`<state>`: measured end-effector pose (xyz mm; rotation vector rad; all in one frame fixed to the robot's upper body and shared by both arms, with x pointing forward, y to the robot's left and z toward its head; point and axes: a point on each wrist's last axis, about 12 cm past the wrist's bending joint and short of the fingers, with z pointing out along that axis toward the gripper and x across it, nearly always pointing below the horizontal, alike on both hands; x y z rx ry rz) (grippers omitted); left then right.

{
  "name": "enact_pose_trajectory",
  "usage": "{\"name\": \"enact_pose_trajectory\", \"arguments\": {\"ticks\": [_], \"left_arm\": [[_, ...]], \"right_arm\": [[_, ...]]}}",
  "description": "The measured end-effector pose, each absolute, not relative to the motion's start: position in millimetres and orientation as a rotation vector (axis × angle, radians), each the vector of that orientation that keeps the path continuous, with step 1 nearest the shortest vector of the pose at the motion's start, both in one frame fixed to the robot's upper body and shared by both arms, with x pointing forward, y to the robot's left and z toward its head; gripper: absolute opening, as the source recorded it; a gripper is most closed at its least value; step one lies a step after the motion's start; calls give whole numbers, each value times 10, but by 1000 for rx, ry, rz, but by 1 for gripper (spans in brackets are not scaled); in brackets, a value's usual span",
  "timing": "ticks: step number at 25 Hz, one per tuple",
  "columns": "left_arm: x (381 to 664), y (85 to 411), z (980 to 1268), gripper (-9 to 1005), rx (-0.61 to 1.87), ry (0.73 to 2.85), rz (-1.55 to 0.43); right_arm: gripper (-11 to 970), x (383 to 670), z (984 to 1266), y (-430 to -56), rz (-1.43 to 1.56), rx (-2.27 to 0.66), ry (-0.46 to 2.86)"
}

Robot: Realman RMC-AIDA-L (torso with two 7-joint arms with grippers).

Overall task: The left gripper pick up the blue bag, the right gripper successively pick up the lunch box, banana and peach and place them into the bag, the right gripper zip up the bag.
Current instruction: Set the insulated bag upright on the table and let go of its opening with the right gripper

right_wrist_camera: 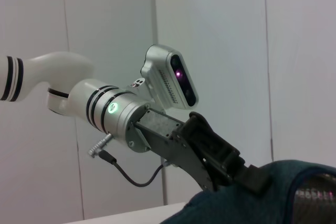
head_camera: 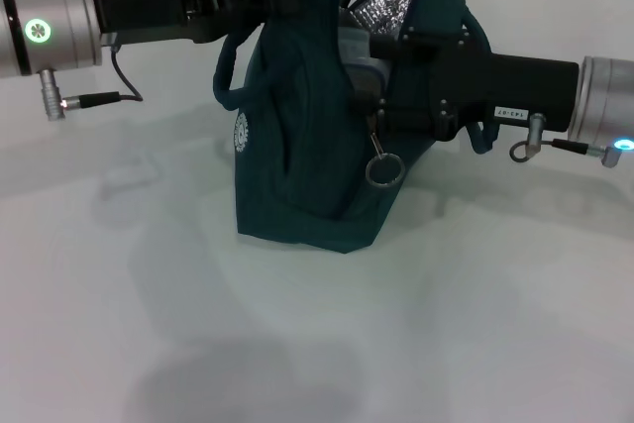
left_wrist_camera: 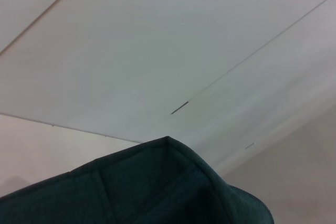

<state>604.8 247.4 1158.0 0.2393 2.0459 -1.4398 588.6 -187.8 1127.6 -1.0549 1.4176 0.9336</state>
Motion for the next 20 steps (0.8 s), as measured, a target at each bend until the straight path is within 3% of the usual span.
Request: {"name": "enact_pose_trajectory", "arguments": {"ticks": [4, 8, 15, 20], "left_arm": [[6034, 2493, 11567, 71, 228, 2043, -1443], [6027, 2510, 11560, 73, 223, 2042, -1442], [6026, 2518, 11561, 77, 224, 2041, -1440], [6031, 2521, 11555, 80, 217, 2042, -1436]], "right_arm": [[718, 5825, 11324, -1949, 948, -1020, 1354], [715, 5622, 11362, -2306, 884, -909, 1202], [712, 5352, 10993, -2852, 695, -721, 1302], [711, 5355, 10787, -2957, 630, -645, 1419]]}}
